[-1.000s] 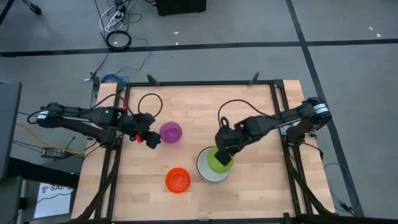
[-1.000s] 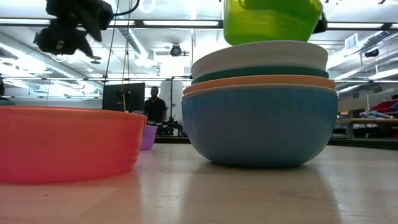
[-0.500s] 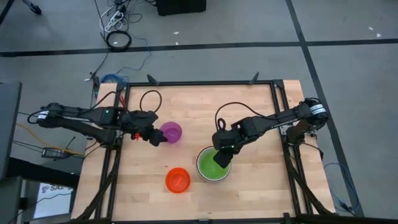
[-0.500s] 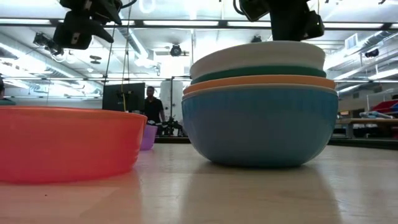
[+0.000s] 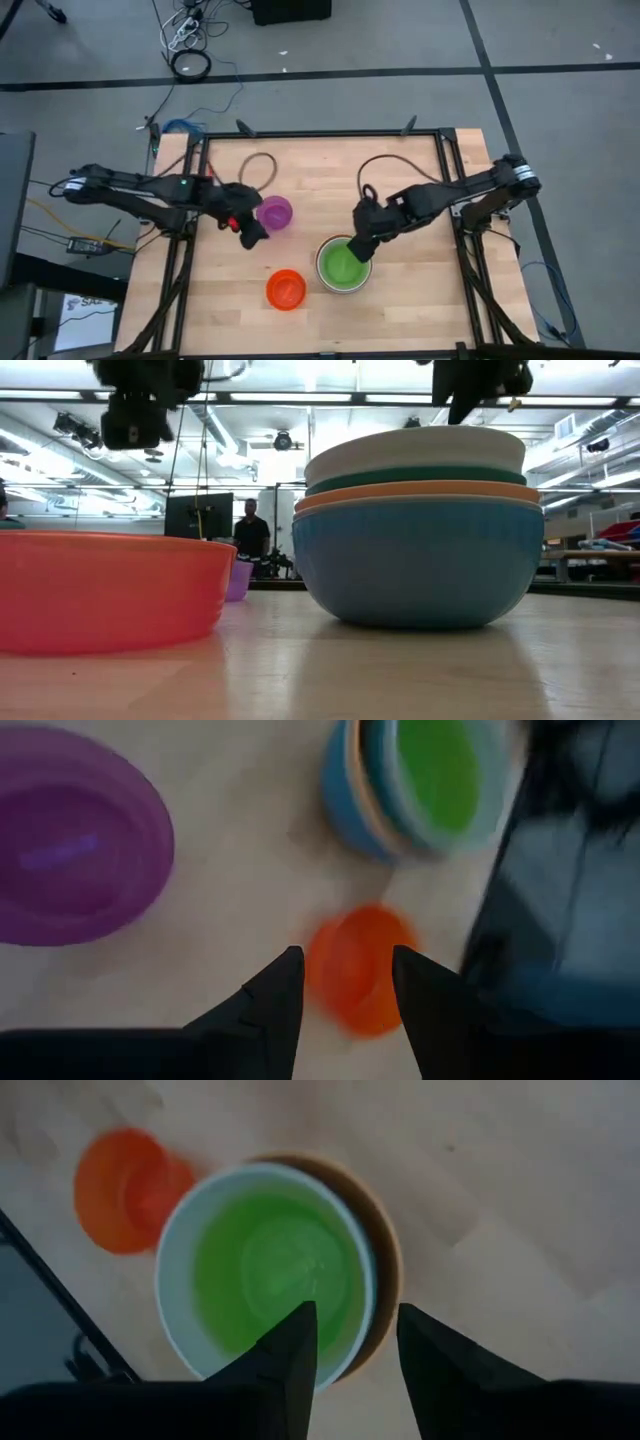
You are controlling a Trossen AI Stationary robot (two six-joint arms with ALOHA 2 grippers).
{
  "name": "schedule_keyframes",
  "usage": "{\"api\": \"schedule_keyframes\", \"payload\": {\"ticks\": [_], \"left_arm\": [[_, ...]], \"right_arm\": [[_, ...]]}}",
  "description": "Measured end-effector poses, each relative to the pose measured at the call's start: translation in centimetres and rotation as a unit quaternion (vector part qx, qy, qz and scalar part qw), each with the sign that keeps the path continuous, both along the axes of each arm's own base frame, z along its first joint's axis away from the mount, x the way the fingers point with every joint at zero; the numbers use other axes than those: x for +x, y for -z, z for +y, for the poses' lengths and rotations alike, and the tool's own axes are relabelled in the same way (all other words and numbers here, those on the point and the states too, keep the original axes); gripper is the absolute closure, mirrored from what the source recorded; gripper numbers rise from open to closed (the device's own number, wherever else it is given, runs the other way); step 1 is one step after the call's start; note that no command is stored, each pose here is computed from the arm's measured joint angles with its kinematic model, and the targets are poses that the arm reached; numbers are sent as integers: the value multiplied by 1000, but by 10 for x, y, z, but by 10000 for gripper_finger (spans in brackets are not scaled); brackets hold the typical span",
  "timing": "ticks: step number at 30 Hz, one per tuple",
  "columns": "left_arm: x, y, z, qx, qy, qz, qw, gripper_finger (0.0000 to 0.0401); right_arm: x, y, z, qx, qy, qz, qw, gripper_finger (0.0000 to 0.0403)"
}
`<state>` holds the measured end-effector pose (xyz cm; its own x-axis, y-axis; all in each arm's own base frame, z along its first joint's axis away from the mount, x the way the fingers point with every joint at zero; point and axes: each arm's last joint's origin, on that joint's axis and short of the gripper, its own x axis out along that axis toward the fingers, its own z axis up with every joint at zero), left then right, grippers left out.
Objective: Nest bowls inside each other
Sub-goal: Stack the purple bowl on top of the light green bowl
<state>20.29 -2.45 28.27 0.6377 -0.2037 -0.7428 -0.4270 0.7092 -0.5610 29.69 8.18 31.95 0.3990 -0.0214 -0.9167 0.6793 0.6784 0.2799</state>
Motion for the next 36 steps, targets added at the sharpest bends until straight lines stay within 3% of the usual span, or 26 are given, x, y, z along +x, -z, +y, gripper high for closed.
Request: {"api": "schedule_keyframes", "payload": {"ticks": [3, 6, 8, 12, 17, 24, 36], "left_arm": [[10, 19, -5, 44, 102, 46, 993, 238], [19, 35, -8, 101, 211, 63, 970, 238], [25, 44, -9, 127, 246, 73, 958, 238], [32, 53, -7, 183, 259, 92, 944, 238], [33, 61, 0, 259, 233, 138, 927, 238], [40, 78, 6, 226, 250, 180, 924, 238], [53, 109, 7, 234, 253, 240, 908, 238]], "right_arm": [[-11, -12, -4, -3, 25, -18, 1000, 275], [-20, -23, -7, -1, 39, -37, 999, 275], [-24, -27, -9, 2, 45, -47, 998, 275], [-28, -31, -10, 8, 57, -51, 997, 275], [-27, -29, -9, 9, 61, -47, 997, 275], [-27, -29, -9, 8, 61, -44, 997, 276], [-27, -29, -9, 23, 59, -40, 997, 276]]}}
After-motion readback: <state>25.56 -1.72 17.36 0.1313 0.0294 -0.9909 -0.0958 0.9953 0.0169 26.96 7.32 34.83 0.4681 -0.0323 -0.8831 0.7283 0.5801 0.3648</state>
